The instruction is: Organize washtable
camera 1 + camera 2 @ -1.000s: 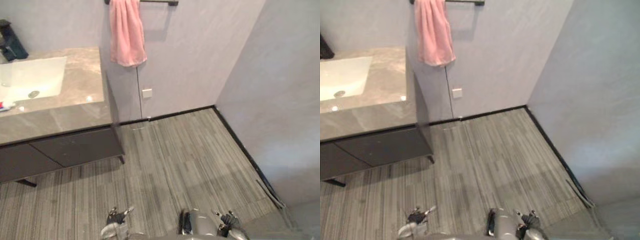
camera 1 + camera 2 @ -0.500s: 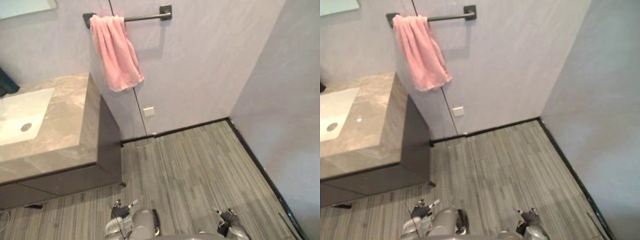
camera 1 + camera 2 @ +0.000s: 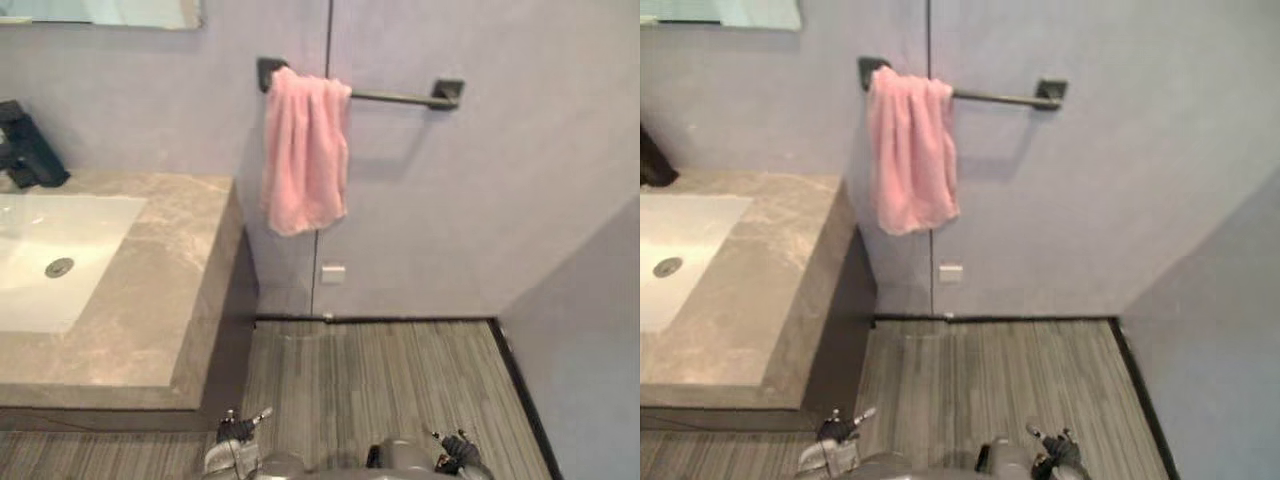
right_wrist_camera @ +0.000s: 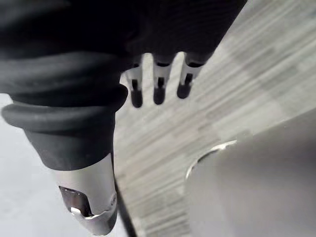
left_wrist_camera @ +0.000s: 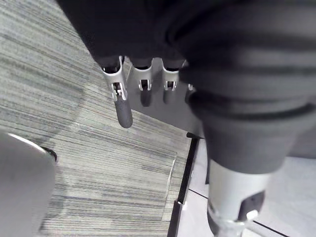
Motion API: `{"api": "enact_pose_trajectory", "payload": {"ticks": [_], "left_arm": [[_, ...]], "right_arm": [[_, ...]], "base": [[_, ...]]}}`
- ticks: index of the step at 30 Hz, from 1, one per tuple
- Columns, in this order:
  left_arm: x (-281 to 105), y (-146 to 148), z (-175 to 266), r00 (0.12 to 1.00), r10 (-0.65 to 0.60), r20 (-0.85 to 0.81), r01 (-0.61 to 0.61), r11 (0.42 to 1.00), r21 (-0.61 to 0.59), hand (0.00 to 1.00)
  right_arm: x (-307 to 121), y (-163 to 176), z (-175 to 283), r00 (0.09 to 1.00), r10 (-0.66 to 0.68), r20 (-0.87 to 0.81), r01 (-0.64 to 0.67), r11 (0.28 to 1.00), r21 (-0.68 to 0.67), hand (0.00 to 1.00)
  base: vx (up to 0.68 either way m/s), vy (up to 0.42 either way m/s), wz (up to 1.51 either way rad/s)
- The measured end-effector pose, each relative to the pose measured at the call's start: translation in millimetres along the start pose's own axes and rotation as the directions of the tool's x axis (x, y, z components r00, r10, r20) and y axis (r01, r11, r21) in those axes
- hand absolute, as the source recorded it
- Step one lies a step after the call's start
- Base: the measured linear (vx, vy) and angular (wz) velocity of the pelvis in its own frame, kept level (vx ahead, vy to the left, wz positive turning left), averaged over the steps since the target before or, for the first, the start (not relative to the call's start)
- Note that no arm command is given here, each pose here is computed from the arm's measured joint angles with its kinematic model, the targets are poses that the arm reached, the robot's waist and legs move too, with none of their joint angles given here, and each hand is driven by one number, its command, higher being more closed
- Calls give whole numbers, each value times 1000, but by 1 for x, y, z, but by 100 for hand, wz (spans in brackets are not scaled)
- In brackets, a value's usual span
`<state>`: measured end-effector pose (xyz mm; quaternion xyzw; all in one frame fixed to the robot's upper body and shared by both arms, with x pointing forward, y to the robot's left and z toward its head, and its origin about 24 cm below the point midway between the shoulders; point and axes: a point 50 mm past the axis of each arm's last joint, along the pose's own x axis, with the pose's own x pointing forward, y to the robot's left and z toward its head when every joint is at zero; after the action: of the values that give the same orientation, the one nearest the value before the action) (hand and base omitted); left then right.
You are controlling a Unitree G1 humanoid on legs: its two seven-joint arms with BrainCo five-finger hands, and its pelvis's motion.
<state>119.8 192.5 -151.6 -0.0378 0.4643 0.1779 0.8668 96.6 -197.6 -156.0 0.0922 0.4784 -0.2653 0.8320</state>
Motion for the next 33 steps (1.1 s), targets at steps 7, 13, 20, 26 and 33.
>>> {"api": "enact_pose_trajectory", "payload": {"ticks": [7,13,20,26,33], "left_arm": [[-1,-6,-3,1000,-16,-6,16,1000,5,0],[-1,-11,2,1000,-26,14,26,1000,-8,0],[0,-13,8,998,-43,34,42,998,43,0],[2,-2,8,999,-24,25,21,996,83,0],[-1,0,-7,1000,-22,-21,24,994,105,0]], "right_arm": [[2,0,3,1000,13,2,-13,1000,-8,0],[4,1,13,999,25,26,-24,999,-36,0],[2,3,7,1000,26,7,-26,999,-25,0],[-3,12,-9,998,47,-41,-48,999,-19,0],[-5,5,-16,998,31,-56,-33,999,-33,0]], "base": [[546,-223,57],[438,-189,-2],[268,69,-23],[94,117,9],[-69,18,-8]]}}
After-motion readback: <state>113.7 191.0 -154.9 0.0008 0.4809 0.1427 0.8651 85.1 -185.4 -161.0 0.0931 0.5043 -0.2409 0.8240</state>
